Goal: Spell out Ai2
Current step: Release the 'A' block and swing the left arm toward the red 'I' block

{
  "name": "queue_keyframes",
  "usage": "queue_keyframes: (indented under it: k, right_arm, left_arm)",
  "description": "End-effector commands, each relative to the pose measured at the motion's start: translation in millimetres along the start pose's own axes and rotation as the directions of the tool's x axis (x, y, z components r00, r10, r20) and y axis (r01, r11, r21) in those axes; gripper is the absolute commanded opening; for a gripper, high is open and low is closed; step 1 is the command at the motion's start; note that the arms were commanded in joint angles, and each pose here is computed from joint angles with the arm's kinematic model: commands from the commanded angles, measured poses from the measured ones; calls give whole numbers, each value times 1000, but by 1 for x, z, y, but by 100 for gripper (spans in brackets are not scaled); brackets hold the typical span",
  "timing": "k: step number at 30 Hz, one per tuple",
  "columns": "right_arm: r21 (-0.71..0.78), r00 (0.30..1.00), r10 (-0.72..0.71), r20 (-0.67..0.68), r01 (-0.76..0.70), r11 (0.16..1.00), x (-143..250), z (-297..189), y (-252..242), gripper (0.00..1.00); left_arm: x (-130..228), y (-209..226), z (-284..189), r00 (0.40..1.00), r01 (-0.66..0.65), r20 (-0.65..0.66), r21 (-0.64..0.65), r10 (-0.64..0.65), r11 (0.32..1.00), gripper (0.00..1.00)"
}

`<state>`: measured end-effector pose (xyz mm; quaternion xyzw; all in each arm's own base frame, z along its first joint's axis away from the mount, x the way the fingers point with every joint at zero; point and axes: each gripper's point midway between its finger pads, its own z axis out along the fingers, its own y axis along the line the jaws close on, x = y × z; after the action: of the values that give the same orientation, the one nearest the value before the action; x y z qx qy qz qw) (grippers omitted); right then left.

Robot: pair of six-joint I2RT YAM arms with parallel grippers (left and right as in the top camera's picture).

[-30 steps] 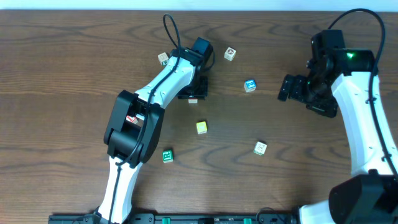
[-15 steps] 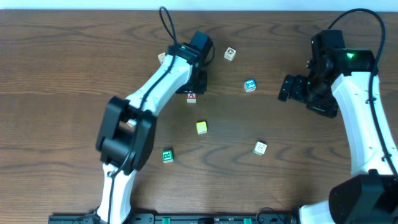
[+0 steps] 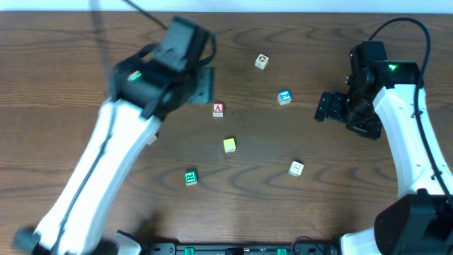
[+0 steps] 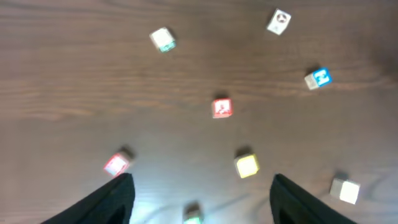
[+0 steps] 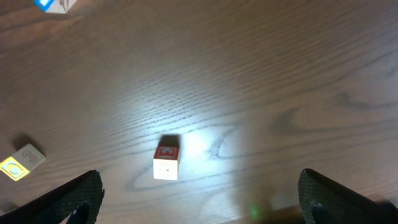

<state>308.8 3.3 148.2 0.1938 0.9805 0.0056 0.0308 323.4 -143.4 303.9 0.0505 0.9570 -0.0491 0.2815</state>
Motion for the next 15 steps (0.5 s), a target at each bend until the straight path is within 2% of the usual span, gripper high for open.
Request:
queue_keyframes:
  k: [1,4,6,8,11,14,15]
  right_arm:
    - [7,999,-22,24,22,1000,-1,-2,1,99]
    - [0,998,-48,44,48,999,-2,-5,6,99]
    - [-4,996,-76,53,76,997,-1,-8,8,99]
    - [-7,995,-85,59,85,996,2,-11,10,99]
    - [-12,994,-90,69,91,996,4,-16,12,99]
    - [-21,993,-98,62,99,995,10,-19,13,99]
    - [-19,993,-99,57,101,995,12,-20,13,99]
  left_arm:
    - [5,28,-48,996,-20,82,-81,27,996,73]
    - [29,50,-87,994,-11,110,-116,23,993,72]
    - [45,66,-111,989,44,143,-144,-23,989,72]
    - [62,78,-132,982,107,173,-143,-82,984,79]
    - [88,91,-153,956,242,197,-115,-217,963,84]
    - [115,100,-162,912,391,174,-101,-370,915,84]
    - [122,92,-162,907,405,143,-50,-395,913,84]
